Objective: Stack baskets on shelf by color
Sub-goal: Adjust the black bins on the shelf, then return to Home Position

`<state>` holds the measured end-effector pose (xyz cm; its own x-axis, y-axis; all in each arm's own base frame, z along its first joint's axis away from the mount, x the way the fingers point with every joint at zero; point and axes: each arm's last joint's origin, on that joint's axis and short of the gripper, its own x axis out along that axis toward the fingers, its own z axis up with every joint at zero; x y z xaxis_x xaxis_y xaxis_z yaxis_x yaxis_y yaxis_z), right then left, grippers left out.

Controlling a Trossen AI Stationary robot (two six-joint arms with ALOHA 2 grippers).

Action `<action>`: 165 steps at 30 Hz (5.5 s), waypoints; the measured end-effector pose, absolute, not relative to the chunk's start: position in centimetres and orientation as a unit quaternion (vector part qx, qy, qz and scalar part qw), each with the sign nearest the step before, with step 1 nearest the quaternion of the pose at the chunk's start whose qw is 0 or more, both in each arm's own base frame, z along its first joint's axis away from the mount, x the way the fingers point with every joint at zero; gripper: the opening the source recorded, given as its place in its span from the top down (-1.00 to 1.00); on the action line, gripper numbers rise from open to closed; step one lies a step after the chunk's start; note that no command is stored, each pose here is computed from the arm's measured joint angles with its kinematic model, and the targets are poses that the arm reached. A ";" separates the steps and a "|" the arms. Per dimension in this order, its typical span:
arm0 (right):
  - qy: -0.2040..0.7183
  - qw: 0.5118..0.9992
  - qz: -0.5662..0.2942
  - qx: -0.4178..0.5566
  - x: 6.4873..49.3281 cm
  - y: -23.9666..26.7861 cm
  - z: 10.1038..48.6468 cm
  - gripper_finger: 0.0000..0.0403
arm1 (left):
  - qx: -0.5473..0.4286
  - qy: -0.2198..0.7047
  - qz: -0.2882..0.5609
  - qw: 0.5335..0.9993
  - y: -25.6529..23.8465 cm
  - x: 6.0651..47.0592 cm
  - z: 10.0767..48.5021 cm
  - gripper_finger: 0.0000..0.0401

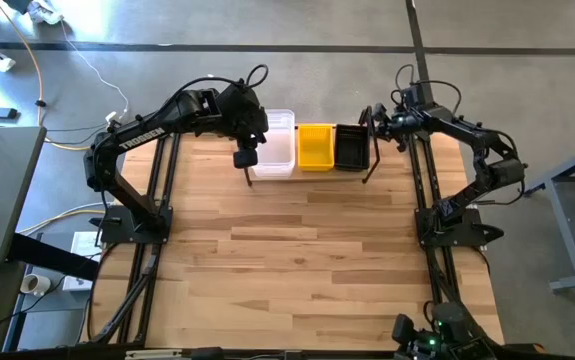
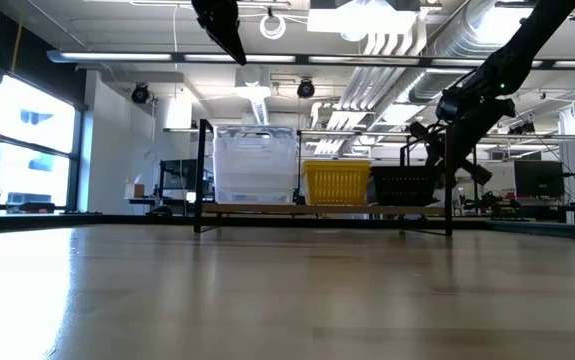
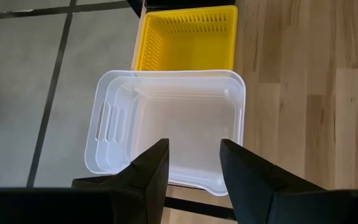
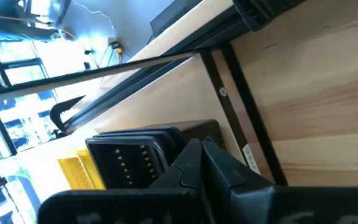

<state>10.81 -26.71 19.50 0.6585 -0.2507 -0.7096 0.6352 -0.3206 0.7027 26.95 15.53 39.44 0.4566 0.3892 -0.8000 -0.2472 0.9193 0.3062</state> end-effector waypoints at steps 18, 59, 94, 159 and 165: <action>0.136 0.565 -0.403 0.707 10.7 -26.7 19.4 1.00 | 0.080 0.488 0.183 0.850 15.5 26.9 39.4 0.34; 0.089 0.851 -0.355 0.376 16.0 -12.2 32.3 1.00 | -0.056 0.280 0.157 0.946 9.3 18.1 35.3 0.35; 0.002 0.966 -0.167 0.196 20.5 -2.6 35.7 1.00 | -0.108 0.015 0.125 0.986 2.2 7.4 21.3 0.35; -0.021 0.974 -0.035 0.221 9.8 -0.1 16.9 1.00 | -0.137 -0.016 0.121 0.983 2.9 9.5 16.8 0.35; -0.021 0.974 -0.034 0.221 9.8 -0.1 16.9 1.00 | -0.137 -0.016 0.122 0.983 2.9 9.5 16.8 0.35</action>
<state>9.81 -0.06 16.87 0.9968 -0.0762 0.0255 0.0577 0.8996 0.4329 9.48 2.86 16.78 0.9700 0.2432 -0.0024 -0.2345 0.9328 -0.2738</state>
